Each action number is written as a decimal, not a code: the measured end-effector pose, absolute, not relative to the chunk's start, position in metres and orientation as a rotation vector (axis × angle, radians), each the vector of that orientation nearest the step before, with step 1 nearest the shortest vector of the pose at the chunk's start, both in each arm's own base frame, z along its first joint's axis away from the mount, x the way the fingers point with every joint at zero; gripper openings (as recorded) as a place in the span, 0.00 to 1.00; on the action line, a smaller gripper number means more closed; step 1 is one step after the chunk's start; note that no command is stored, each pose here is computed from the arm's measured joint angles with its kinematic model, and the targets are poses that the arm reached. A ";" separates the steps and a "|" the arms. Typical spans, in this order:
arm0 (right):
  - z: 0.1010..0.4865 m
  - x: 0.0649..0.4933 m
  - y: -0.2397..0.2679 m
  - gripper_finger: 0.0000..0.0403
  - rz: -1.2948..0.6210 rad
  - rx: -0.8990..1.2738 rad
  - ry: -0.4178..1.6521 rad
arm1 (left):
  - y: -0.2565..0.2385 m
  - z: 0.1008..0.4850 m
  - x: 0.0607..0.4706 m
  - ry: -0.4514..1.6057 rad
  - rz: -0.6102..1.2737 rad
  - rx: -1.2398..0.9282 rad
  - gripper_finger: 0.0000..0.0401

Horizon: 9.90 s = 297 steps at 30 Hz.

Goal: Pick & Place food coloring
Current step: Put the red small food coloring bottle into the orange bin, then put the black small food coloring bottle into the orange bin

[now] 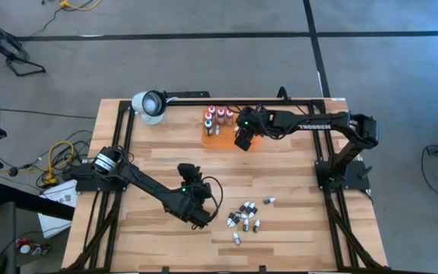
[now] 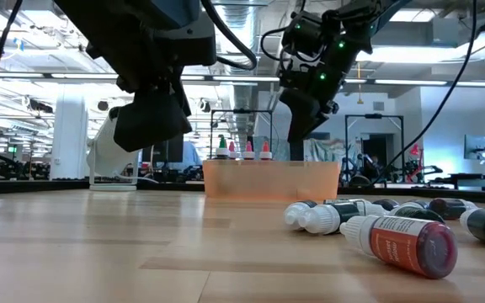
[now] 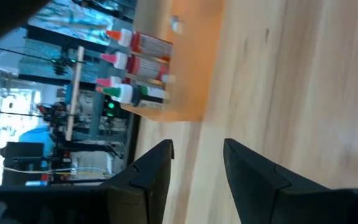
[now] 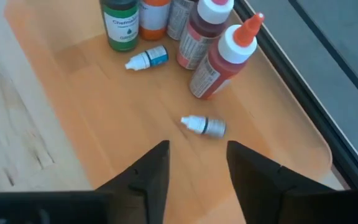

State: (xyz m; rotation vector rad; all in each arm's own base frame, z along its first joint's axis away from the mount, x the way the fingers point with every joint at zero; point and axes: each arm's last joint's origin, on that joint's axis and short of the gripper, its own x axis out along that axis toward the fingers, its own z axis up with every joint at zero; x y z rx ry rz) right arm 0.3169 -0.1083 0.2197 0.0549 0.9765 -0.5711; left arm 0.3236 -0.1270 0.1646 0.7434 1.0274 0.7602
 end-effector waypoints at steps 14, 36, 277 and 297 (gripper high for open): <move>0.260 0.285 -0.031 0.42 -0.386 -0.015 1.050 | -0.137 0.159 0.345 1.090 0.458 0.667 0.35; 0.272 0.202 0.126 0.37 -0.438 -0.077 0.822 | -0.171 0.171 0.384 0.809 -0.263 0.485 0.35; 0.257 0.181 0.143 0.33 -0.470 -0.158 0.709 | -0.134 0.130 0.406 1.429 -0.250 0.441 0.19; 0.257 0.181 0.143 0.33 -0.469 -0.156 0.711 | -0.128 0.159 0.414 1.420 -0.055 0.583 0.19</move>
